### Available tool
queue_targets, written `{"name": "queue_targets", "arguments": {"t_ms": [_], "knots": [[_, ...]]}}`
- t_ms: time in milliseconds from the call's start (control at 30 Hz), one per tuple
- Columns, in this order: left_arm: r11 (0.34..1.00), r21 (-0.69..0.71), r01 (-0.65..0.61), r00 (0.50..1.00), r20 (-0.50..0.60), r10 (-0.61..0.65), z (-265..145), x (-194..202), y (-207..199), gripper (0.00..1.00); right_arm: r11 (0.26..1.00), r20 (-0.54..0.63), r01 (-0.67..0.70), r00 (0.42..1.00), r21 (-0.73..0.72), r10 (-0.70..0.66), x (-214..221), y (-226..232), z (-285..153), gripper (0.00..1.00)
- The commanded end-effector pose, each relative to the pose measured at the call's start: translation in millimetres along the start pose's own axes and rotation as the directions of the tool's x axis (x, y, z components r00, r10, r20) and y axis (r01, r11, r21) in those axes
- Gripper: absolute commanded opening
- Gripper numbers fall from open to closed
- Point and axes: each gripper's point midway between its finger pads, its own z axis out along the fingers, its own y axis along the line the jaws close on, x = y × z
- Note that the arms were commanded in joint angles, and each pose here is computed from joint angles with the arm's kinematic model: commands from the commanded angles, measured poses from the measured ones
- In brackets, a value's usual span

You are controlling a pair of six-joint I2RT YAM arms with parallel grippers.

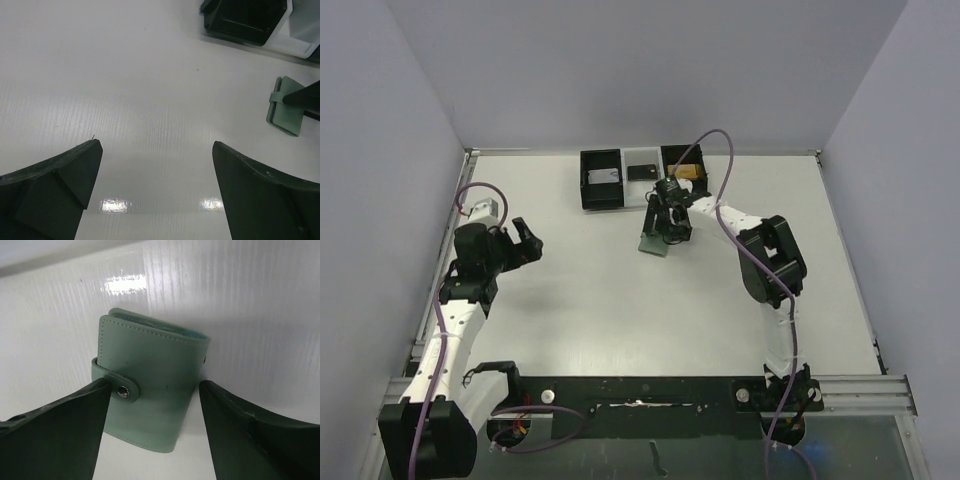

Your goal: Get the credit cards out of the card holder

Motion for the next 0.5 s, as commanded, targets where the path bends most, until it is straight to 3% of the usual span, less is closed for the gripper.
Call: {"name": "queue_targets", "arguments": {"t_ms": [0,133,300,367,467], "knots": [[0.996,0.093,-0.009,1.000,0.025,0.007,2,-7,-16,0.93,0.994,0.003,0.081,0.997,0.073,-0.081,28,-25,-16,0.66],[0.982,0.189,-0.030,0.999,-0.030,0.036,4,8,-37,0.93,0.983,-0.050,0.179,0.983,0.043,-0.177,71,-40,-26,0.50],[0.955,0.282,-0.094,0.986,-0.107,0.129,3,38,-77,0.91,0.954,-0.049,0.278,0.957,-0.111,-0.284,122,-38,-62,0.49],[0.937,0.332,-0.105,0.978,-0.136,0.158,1,53,-100,0.90,0.941,-0.020,0.274,0.959,-0.200,-0.283,135,-32,-81,0.53],[0.907,0.399,-0.134,0.971,-0.131,0.201,-1,61,-135,0.89,0.934,0.054,0.230,0.973,-0.273,-0.224,136,-33,-110,0.68]]}}
